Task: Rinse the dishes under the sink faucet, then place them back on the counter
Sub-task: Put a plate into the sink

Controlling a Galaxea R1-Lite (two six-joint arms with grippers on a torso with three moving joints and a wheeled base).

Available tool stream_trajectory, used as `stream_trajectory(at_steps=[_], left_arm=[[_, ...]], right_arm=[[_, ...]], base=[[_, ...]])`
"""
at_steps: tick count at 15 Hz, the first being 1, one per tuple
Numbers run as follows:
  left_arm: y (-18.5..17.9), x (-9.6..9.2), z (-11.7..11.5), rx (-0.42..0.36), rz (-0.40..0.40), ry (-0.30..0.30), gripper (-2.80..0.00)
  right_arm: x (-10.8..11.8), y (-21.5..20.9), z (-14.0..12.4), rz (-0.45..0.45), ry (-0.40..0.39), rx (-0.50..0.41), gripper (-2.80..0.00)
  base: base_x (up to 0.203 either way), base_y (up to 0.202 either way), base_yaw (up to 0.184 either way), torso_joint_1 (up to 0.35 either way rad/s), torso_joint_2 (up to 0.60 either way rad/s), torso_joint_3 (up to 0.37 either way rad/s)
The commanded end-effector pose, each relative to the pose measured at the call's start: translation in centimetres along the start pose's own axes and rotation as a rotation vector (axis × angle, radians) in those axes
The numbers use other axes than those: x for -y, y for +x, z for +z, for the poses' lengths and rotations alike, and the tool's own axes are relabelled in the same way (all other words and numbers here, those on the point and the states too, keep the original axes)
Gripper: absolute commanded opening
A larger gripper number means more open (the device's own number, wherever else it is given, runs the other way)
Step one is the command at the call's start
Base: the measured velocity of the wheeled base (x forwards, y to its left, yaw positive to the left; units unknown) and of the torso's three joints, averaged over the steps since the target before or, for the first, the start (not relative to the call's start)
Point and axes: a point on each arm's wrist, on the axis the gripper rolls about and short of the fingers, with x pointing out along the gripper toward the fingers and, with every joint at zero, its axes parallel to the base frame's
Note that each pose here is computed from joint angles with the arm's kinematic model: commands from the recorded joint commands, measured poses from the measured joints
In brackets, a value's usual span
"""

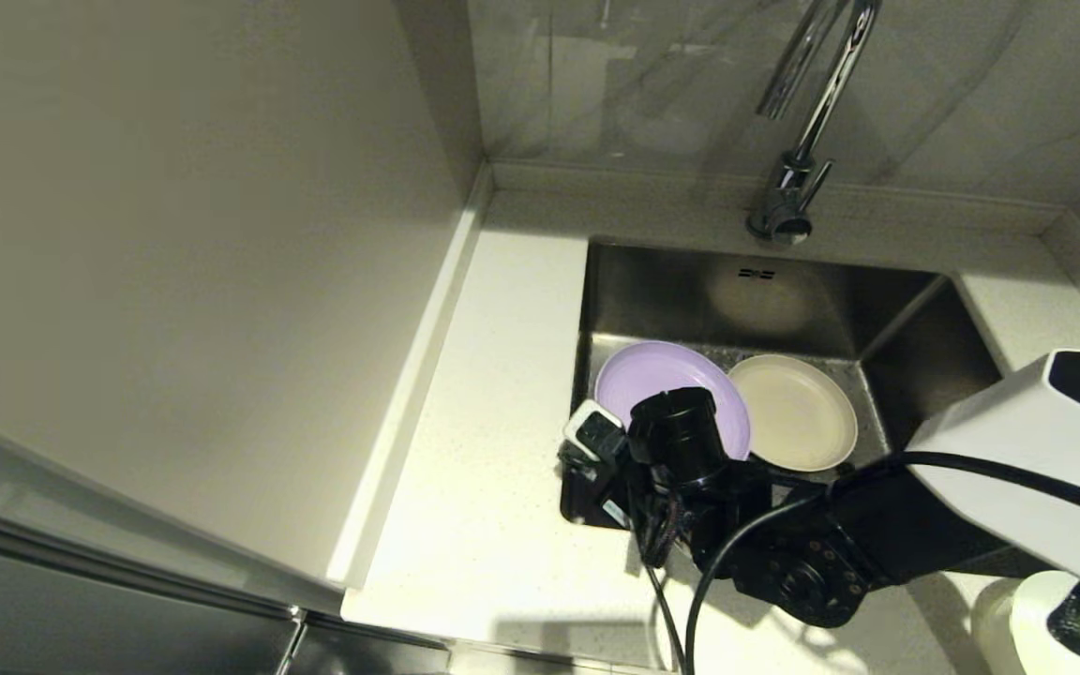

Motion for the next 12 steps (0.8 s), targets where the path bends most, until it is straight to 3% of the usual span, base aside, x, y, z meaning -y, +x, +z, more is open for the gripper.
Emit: stream_trajectory(at_steps=[1, 6, 12], left_arm=[[0.0, 0.0, 0.0, 0.004, 0.000, 0.000, -2.80], [0.0, 0.0, 0.0, 0.004, 0.000, 0.000, -2.80], [0.0, 0.0, 0.0, 0.004, 0.000, 0.000, -2.80]], right_arm=[[-0.8, 1.8, 0.2, -0.020, 0.004, -0.012, -2.80], [2.8, 1.4, 3.7, -0.050, 0.012, -0.047, -2.80], [3.7, 4.7, 3.6, -0.110, 0.033, -0.069, -2.80]], base=[[0.000, 0.000, 0.000, 0.000, 0.00, 0.000], [0.000, 0.000, 0.000, 0.000, 0.00, 0.000], [0.000, 0.000, 0.000, 0.000, 0.00, 0.000]])
